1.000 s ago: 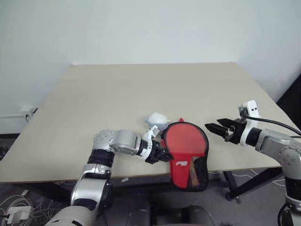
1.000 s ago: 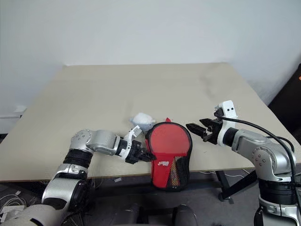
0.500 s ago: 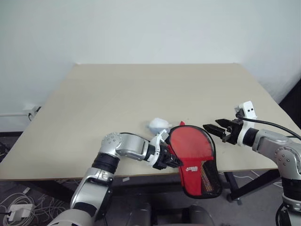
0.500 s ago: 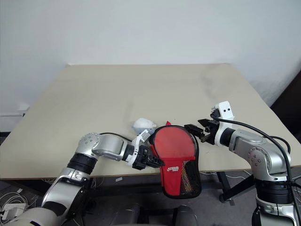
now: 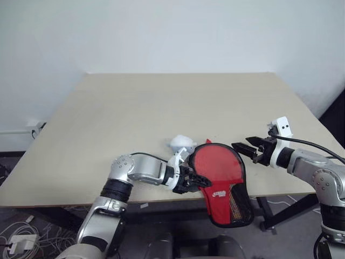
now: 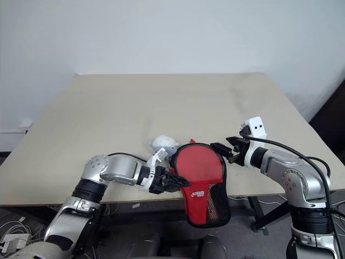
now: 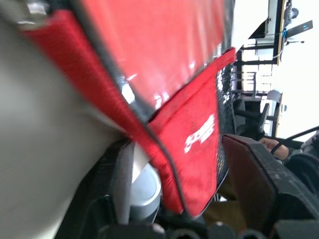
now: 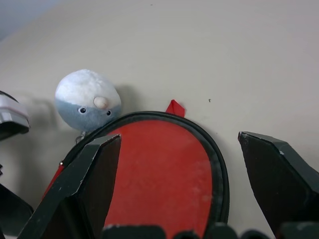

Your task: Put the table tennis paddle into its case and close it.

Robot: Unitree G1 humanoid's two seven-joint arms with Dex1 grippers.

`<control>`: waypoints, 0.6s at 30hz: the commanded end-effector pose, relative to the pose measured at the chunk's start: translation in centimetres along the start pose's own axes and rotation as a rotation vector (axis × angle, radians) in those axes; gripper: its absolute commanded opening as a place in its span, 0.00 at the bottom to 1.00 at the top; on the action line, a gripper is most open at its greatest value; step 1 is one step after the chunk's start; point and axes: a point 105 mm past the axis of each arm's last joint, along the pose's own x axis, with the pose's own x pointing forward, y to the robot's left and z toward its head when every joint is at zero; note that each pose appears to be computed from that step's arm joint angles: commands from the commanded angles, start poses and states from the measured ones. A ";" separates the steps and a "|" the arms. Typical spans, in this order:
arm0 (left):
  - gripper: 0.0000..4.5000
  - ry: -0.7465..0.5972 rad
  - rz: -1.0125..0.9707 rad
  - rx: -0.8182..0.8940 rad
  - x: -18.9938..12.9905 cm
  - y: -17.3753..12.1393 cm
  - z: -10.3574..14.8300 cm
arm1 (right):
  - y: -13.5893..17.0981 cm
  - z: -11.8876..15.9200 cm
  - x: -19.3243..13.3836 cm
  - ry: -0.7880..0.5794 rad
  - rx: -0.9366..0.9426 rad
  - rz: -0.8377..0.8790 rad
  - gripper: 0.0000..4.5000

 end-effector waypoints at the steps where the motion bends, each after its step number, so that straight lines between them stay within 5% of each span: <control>1: 0.64 -0.003 -0.061 0.128 -3.2 -1.8 0.4 | 1.0 1.2 0.2 -0.041 -0.022 0.040 0.91; 7: 0.64 -0.117 -0.104 0.388 -7.8 -5.3 0.3 | 1.9 1.4 1.2 -0.050 -0.030 0.073 0.91; 14: 0.64 -0.420 0.040 0.633 -9.2 -5.1 6.7 | 3.3 0.4 3.4 -0.019 -0.070 0.104 0.91; 18: 0.65 -0.494 0.159 0.790 -9.3 -4.0 10.7 | 4.1 0.0 4.3 -0.014 -0.094 0.126 0.62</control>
